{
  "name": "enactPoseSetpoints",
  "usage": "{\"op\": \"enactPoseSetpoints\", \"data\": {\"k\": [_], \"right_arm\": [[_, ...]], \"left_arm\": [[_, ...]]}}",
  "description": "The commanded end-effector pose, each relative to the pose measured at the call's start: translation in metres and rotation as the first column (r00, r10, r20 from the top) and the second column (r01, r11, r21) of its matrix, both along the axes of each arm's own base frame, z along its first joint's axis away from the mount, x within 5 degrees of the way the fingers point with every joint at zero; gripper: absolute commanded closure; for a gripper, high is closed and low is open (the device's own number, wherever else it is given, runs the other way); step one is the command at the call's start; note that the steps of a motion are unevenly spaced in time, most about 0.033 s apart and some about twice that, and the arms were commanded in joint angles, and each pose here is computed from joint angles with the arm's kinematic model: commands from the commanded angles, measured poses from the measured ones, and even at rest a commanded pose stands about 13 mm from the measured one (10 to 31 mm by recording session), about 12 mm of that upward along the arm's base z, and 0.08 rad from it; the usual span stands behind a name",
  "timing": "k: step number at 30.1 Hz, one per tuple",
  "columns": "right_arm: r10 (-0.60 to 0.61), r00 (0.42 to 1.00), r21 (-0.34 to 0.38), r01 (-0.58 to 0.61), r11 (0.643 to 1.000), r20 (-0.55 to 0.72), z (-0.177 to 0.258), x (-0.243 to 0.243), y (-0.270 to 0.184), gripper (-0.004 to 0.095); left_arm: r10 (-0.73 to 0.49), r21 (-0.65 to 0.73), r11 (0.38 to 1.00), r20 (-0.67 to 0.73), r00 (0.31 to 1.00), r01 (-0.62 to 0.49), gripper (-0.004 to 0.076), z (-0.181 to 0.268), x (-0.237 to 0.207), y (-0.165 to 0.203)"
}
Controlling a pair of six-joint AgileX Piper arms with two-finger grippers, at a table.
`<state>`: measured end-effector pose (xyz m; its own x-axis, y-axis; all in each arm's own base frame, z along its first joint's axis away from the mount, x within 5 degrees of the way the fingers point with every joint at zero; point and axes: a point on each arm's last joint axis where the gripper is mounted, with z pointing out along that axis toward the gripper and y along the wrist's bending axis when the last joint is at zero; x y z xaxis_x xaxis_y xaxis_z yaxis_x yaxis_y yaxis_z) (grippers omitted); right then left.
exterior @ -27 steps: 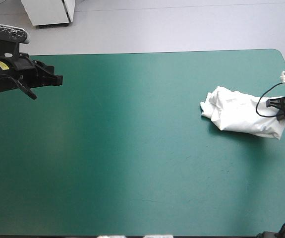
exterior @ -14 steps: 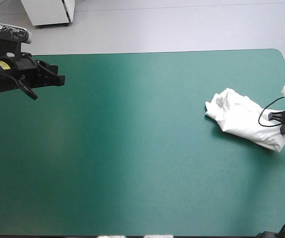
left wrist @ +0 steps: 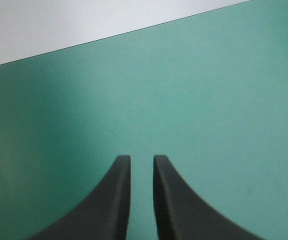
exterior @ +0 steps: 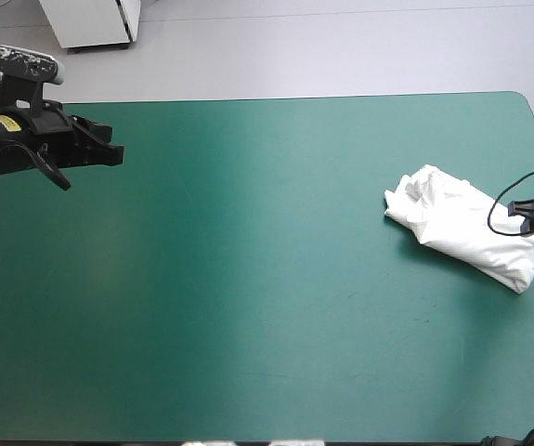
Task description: Fold the cloth
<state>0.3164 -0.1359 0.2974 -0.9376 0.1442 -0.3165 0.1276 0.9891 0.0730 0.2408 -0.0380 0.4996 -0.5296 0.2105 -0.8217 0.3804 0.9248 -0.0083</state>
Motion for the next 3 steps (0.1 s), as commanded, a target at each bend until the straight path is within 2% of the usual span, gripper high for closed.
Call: {"op": "enactPoseSetpoints", "data": {"k": [1,3], "right_arm": [[0.022,0.978,-0.003,-0.022,1.0,0.207,0.058,-0.016,0.017,0.0391],[0.049,0.963,0.006,-0.053,0.999,0.267,0.075,-0.024,0.029,0.0391]], "left_arm": [[-0.023,0.018,1.0,0.09,0.996,0.021,0.0596,0.013,-0.012,-0.008],[-0.042,0.085,0.996,0.074,0.996,0.036,0.0596,0.005,-0.013,-0.015]]}}
